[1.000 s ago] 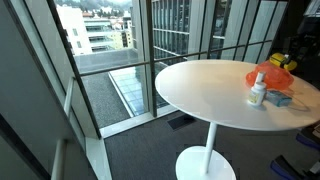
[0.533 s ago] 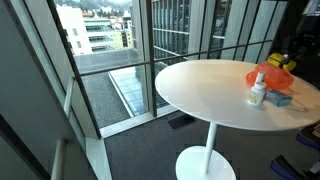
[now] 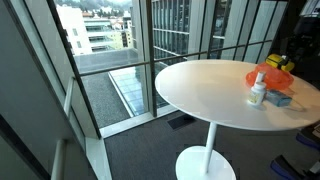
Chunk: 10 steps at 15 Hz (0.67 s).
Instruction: Remove the yellow and brown bottle from the plastic bag and put it on the table
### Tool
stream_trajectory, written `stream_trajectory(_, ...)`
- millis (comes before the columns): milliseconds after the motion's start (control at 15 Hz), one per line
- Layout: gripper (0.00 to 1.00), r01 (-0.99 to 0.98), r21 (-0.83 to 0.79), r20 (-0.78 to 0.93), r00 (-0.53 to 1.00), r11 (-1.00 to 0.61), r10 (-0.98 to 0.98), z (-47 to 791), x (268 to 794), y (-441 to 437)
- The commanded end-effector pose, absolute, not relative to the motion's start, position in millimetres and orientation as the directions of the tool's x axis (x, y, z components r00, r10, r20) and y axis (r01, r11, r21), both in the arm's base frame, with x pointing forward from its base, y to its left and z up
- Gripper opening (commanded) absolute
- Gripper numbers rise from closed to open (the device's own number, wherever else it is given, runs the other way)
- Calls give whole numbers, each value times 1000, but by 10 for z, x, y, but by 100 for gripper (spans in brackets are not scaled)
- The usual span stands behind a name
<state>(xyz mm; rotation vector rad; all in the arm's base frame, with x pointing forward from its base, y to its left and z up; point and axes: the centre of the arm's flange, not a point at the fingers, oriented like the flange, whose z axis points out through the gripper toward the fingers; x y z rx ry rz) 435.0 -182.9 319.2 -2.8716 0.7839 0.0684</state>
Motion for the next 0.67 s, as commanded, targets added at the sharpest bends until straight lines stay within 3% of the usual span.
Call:
stream_trajectory(0, 19, -448, -127, -72, 894, -885, -443, 3225, 4477, -1577)
stream_trajectory(600, 19, -234, -83, -69, 971, -969, -229, 3170, 4860, -700)
